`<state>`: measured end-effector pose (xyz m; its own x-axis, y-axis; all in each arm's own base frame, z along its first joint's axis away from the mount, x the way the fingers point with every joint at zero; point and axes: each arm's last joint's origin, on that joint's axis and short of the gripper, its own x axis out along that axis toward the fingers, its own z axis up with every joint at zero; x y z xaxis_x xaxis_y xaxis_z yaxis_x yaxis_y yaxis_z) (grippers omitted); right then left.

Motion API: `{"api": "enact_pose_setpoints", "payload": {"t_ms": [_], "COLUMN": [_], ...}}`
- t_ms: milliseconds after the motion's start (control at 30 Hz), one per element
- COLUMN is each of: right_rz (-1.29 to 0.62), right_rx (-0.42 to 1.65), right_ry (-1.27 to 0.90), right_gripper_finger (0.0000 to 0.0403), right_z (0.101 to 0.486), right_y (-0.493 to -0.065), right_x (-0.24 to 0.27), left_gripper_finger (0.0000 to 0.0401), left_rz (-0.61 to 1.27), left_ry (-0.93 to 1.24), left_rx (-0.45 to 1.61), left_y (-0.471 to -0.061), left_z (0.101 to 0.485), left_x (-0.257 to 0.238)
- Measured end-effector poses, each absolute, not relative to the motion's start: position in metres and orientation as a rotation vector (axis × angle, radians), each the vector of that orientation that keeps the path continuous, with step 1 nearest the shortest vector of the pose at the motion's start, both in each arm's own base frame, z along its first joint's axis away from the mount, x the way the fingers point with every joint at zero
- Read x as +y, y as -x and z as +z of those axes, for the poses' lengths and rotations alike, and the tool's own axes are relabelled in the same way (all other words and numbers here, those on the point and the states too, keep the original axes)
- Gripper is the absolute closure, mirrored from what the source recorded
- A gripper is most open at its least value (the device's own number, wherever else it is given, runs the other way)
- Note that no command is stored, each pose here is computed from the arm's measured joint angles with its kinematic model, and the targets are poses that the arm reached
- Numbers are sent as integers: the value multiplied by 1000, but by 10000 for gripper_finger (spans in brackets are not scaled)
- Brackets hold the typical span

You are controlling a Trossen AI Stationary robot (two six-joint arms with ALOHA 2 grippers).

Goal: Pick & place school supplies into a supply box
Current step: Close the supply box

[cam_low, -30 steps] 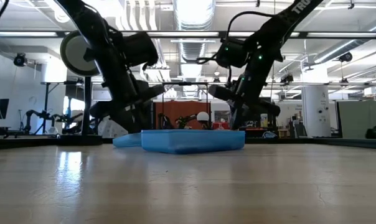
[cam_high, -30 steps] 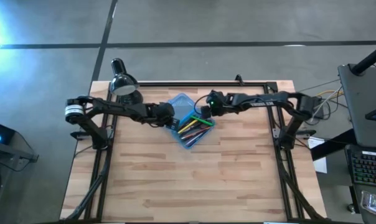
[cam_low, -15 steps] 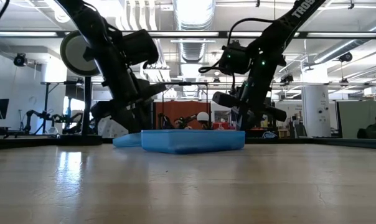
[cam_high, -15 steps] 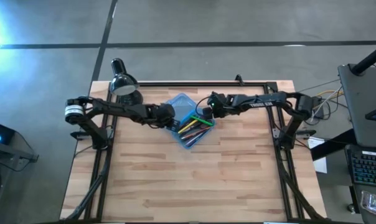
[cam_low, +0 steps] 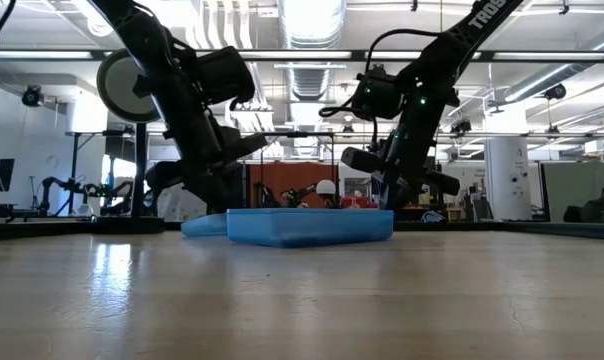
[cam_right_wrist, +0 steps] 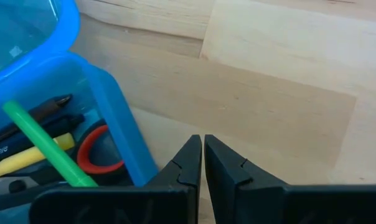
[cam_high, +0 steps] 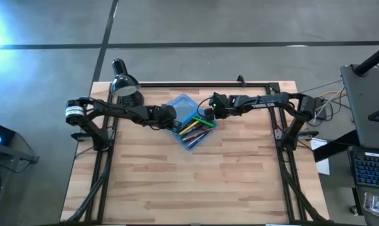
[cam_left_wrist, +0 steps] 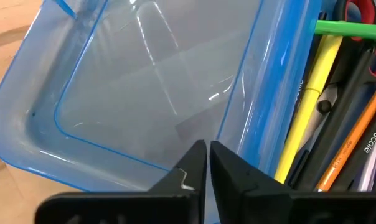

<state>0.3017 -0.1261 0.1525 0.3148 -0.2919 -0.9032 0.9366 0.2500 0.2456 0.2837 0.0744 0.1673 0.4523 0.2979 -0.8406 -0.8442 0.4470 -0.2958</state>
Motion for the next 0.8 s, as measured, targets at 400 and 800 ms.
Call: {"api": "enact_pose_setpoints", "payload": {"t_ms": [400, 800], "right_rz": [-988, -944], "right_rx": [865, 887], "right_ry": [-933, -929], "right_gripper_finger": [390, 390], "right_z": [151, 151], "right_y": [-301, -301], "right_x": [-126, -124], "left_gripper_finger": [401, 401], "left_rz": [773, 680], "left_ry": [838, 878], "left_rx": [832, 803], "left_y": [-291, -306], "left_z": [159, 172], "left_x": [49, 11]}}
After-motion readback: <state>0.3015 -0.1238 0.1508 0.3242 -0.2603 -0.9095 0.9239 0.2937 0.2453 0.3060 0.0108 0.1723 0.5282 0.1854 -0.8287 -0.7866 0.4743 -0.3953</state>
